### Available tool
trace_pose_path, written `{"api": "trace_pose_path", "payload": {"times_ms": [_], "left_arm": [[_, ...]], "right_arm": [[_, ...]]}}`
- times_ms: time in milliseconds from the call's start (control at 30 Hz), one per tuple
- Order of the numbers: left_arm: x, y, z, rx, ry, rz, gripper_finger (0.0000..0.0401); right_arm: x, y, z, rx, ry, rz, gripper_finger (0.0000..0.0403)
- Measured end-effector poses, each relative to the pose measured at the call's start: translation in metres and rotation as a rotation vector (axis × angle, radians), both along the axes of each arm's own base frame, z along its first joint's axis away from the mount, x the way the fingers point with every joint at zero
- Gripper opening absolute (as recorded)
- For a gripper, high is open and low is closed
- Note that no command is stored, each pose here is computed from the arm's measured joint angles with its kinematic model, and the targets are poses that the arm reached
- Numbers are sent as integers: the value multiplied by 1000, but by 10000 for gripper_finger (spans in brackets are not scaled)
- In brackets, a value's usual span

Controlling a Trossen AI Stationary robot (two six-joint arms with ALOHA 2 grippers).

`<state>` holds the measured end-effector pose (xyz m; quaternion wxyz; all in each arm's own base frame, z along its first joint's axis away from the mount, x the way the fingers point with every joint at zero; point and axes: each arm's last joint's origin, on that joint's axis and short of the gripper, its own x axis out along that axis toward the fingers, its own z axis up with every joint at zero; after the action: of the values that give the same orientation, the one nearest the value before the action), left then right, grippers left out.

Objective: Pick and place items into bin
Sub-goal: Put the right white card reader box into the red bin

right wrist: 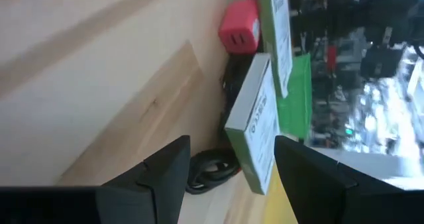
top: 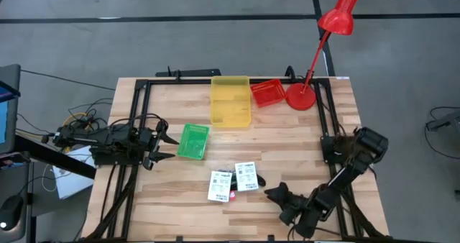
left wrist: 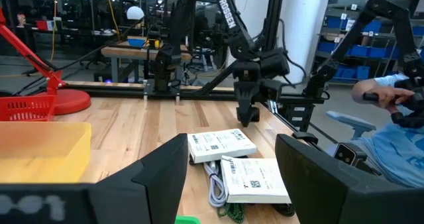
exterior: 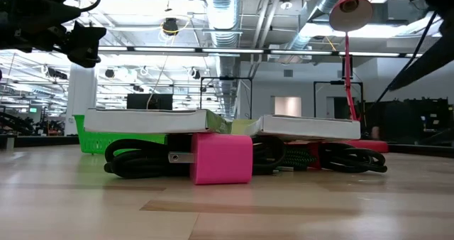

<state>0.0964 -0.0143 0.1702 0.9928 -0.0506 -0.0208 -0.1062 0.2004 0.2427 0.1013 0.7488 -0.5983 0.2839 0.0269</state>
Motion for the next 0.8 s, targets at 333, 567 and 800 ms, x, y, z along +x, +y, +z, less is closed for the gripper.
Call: {"api": "trace_pose_path", "payload": {"times_ms": [333, 567, 800], "left_arm": [[0, 0, 0, 0, 0, 0, 222], [0, 0, 0, 0, 0, 0, 222], [0, 0, 0, 0, 0, 0, 222]], "right_arm": [[11, -3, -7, -30, -3, -37, 216], [13, -2, -7, -50, 7, -8, 216], [17, -1, -7, -59, 19, 23, 216]]}}
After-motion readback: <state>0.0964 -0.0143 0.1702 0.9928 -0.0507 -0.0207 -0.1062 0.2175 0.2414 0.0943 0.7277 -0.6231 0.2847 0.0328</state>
